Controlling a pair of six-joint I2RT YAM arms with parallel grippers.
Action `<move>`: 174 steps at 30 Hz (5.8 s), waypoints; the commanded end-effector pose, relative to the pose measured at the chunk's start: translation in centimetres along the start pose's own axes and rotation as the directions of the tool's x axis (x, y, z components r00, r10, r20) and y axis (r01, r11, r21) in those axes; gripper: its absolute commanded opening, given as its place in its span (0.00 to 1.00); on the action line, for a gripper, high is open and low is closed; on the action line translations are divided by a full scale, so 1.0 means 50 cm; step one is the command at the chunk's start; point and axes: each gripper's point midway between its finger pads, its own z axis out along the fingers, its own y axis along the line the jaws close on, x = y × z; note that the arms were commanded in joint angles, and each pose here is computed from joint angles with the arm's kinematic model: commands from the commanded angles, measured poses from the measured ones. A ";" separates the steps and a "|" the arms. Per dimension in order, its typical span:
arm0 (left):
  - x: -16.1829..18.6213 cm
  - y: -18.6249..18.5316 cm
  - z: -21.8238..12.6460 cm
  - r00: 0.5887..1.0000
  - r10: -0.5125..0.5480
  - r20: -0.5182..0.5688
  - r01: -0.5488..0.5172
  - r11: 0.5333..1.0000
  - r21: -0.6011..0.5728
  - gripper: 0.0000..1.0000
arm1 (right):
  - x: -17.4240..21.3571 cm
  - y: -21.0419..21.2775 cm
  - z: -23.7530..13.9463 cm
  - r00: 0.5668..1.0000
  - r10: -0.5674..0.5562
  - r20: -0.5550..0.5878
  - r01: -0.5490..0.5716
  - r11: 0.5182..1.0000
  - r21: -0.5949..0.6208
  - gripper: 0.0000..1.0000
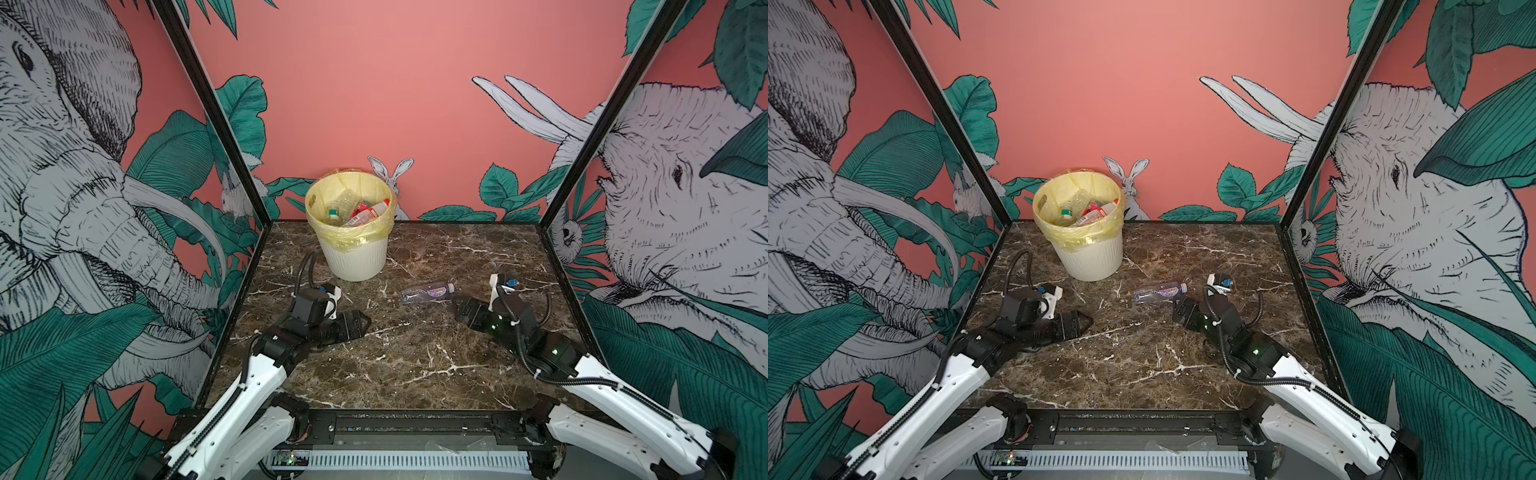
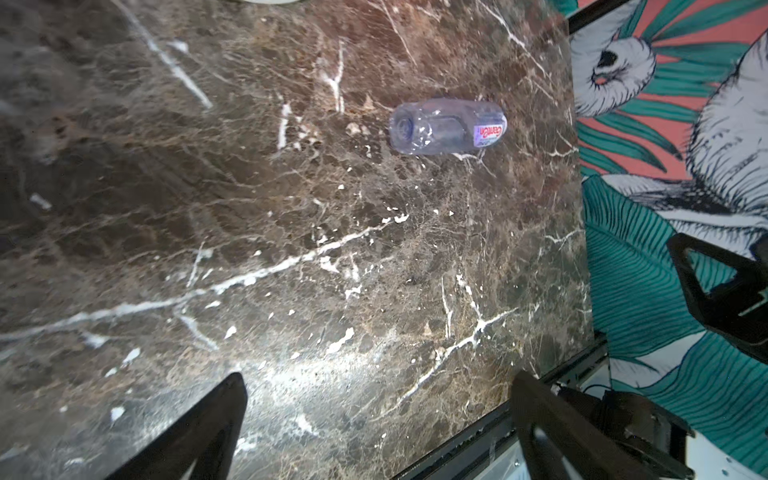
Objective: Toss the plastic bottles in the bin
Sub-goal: 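Withdraw the right arm while the left gripper reaches to the purple-labeled bottle, then lower the left gripper onto the purple-labeled Ganten bottle and close it, then lift the Ganten bottle with the left gripper and carry it over the bin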
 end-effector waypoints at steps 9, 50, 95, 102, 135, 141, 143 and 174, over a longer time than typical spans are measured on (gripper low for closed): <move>-0.100 -0.126 0.074 0.906 0.423 0.012 -0.423 0.906 0.015 1.00 | 0.057 -0.129 -0.049 0.999 0.045 0.014 -0.046 0.992 0.114 0.99; -0.115 -0.220 0.452 0.414 0.882 -0.227 -0.894 0.440 0.080 0.99 | 0.077 -0.181 -0.048 0.999 0.027 0.041 -0.034 0.984 0.176 1.00; -0.101 -0.209 0.492 0.560 0.801 -0.212 -0.811 0.582 0.055 0.55 | 0.059 -0.205 -0.056 0.983 0.090 0.157 -0.117 0.979 0.169 0.99; -0.106 -0.259 0.439 0.658 0.741 -0.134 -0.735 0.671 0.099 0.53 | 0.066 -0.206 -0.059 0.983 0.114 0.146 -0.137 0.978 0.159 1.00; -0.083 -0.262 0.164 0.870 0.493 0.010 -0.491 0.866 0.096 0.51 | 0.085 -0.173 -0.040 0.987 0.151 0.052 -0.156 0.979 0.130 0.99; -0.089 -0.216 0.109 0.903 0.427 0.048 -0.428 0.904 -0.006 0.51 | 0.094 -0.165 -0.029 0.987 0.159 0.026 -0.161 0.979 0.123 0.99; -0.094 -0.182 0.087 0.923 0.383 0.046 -0.379 0.922 -0.080 0.51 | 0.096 -0.162 -0.026 0.986 0.164 0.020 -0.165 0.979 0.119 1.00; -0.092 0.050 -0.225 0.861 0.195 0.470 -0.039 0.947 -0.320 0.51 | 0.086 -0.107 0.012 0.982 0.187 -0.019 -0.185 0.981 0.063 0.99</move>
